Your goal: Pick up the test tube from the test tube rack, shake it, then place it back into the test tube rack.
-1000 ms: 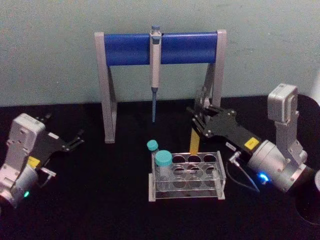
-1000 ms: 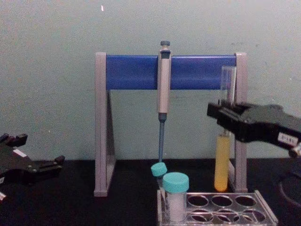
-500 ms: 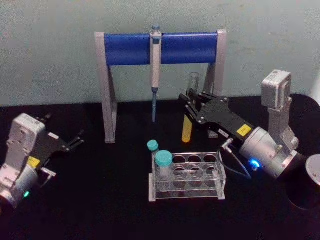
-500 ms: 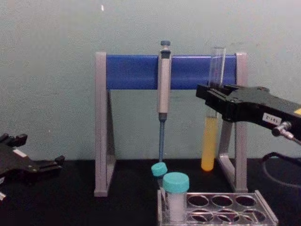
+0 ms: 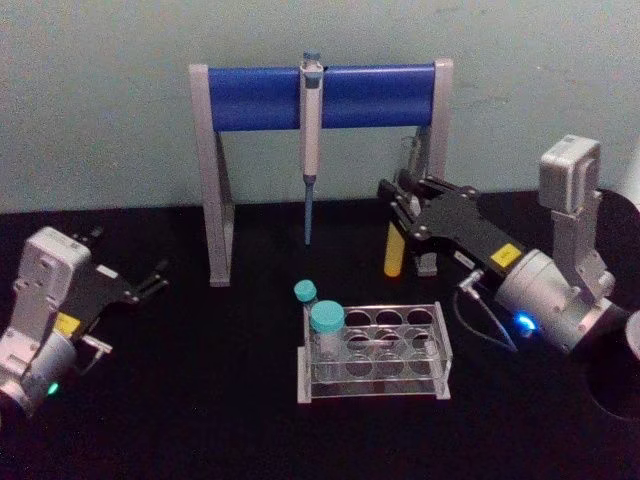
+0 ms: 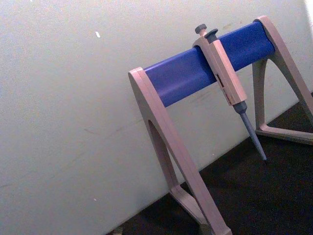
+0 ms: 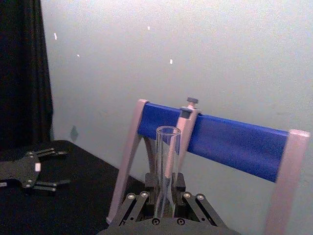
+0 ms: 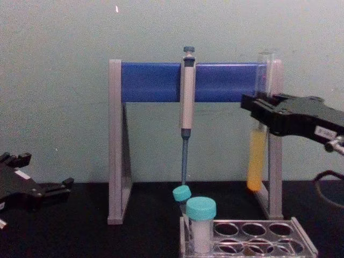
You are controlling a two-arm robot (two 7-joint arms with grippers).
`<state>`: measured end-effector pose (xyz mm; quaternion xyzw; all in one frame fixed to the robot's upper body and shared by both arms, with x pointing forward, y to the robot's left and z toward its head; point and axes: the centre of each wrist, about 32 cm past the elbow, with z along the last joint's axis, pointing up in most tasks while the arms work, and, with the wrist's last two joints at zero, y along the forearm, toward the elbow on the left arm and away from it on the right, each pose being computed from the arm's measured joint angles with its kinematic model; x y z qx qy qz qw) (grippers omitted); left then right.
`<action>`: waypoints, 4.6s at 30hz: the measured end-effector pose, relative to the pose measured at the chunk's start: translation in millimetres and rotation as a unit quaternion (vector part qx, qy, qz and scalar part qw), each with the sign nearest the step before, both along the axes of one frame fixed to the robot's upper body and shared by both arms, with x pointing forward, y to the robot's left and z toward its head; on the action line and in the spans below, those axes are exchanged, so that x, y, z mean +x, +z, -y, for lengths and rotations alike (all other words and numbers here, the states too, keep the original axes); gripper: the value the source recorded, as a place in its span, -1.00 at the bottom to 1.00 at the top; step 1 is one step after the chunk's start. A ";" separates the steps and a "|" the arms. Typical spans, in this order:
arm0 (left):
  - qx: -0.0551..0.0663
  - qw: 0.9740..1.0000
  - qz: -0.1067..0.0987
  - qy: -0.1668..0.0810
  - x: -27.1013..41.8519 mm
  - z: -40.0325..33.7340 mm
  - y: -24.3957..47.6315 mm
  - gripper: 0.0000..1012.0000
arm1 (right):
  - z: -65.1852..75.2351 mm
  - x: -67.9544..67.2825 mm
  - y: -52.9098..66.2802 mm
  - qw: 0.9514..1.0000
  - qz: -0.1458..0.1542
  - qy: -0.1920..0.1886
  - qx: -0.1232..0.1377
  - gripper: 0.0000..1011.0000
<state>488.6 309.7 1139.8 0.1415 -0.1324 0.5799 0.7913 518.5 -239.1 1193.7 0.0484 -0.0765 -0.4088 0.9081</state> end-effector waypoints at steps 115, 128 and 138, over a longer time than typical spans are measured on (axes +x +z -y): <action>0.000 1.000 0.000 0.000 0.0 0.0 0.0 1.00 | -10.4 5.2 -6.9 1.000 -0.007 0.002 0.014 -0.55; 0.000 1.000 0.000 0.000 0.0 0.0 0.0 1.00 | -5.3 4.5 -5.3 1.000 -0.007 -0.010 0.010 -0.55; 0.000 1.000 0.000 0.000 0.0 0.0 0.0 1.00 | 1.9 -2.4 -2.1 1.000 -0.006 -0.022 0.002 -0.54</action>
